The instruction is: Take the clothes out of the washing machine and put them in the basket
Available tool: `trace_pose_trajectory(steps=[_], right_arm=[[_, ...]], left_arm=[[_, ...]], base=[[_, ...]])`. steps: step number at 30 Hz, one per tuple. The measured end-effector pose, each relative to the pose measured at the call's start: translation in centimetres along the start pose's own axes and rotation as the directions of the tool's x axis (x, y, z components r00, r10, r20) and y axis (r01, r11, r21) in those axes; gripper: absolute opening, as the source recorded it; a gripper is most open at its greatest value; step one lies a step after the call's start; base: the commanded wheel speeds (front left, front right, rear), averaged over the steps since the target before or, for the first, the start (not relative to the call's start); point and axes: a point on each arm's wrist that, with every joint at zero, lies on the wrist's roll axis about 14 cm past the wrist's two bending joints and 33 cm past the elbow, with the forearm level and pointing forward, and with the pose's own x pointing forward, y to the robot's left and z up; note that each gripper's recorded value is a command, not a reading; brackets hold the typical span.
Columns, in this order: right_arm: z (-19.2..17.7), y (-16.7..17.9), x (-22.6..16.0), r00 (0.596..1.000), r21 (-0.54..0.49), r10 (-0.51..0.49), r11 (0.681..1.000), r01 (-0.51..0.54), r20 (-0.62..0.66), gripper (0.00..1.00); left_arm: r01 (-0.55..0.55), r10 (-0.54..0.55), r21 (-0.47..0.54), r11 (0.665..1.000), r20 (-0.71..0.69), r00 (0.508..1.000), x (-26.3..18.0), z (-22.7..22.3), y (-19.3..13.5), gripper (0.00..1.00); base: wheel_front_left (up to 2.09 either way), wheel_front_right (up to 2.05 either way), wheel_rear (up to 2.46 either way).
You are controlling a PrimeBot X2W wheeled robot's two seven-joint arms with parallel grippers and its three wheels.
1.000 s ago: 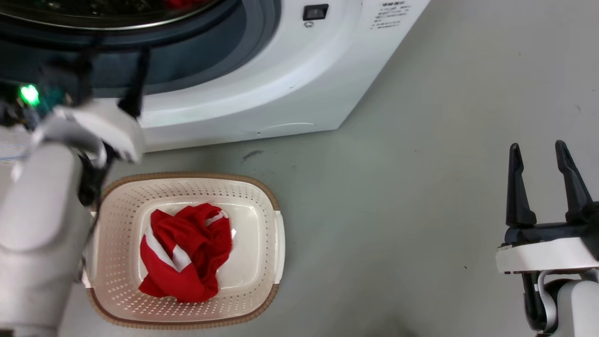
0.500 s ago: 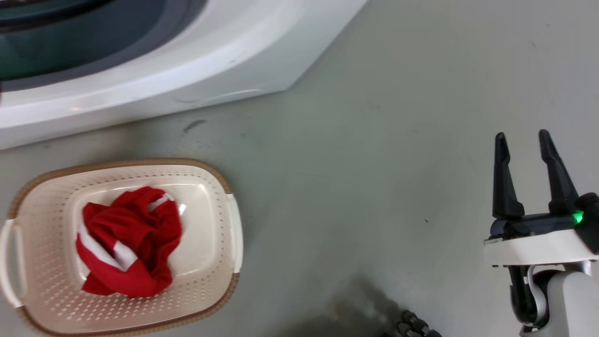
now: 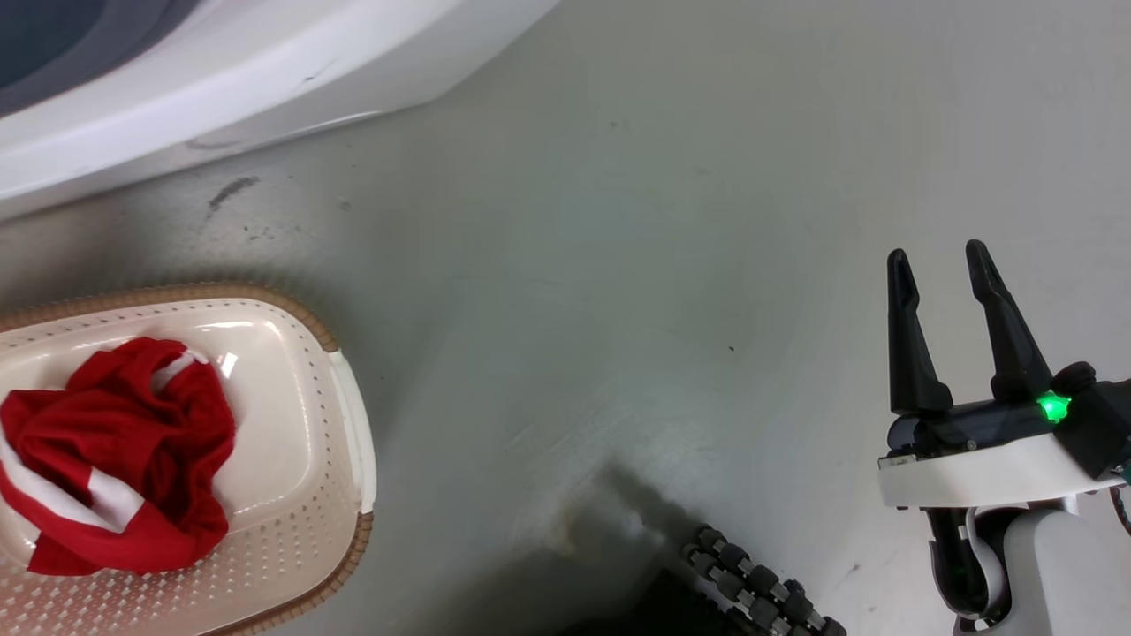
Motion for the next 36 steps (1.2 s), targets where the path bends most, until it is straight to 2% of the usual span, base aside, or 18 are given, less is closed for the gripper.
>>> trace_pose_trajectory(steps=[11, 12, 13, 25, 29, 36], right_arm=[[0.0, 0.3, 0.6, 1.0, -0.002, 0.005, 1.0, -0.005, 0.003, 1.0], [0.0, 0.4, 0.7, 1.0, -0.002, 0.007, 1.0, -0.007, 0.002, 1.0], [-0.1, 0.5, 0.8, 1.0, -0.001, 0.012, 1.0, -0.012, 0.003, 1.0], [1.0, 1.7, 2.0, 0.997, -0.013, 0.052, 0.999, -0.052, 0.05, 1.0], [1.7, 2.0, 2.1, 0.995, -0.029, 0.066, 0.998, -0.064, 0.072, 1.0], [3.7, 2.8, 2.1, 0.986, -0.055, 0.097, 0.994, -0.091, 0.133, 1.0]], left_arm=[[0.002, -0.001, 0.016, 1.0, -0.11, 0.994, 2.9, -3.6, -0.5, 1.0], [0.011, -0.009, 0.014, 1.0, -0.118, 0.993, 3.0, -3.9, -0.7, 0.72], [0.021, -0.019, 0.011, 1.0, -0.127, 0.992, 3.1, -4.2, -1.0, 0.0], [0.004, -0.003, 0.028, 1.0, -0.031, 1.0, 1.3, -3.6, 0.1, 0.0], [0.03, -0.03, -0.011, 0.999, 0.046, 0.998, -0.2, -2.6, -0.5, 0.0], [0.024, -0.027, 0.014, 1.0, 0.229, 0.973, -4.5, -0.5, -0.9, 0.0]], base=[[0.0, 0.0, 0.0], [0.0, 0.0, 0.0], [0.0, 0.0, 0.0], [0.0, 0.0, 0.0], [0.0, 0.0, 0.0], [0.0, 0.0, 0.0]])
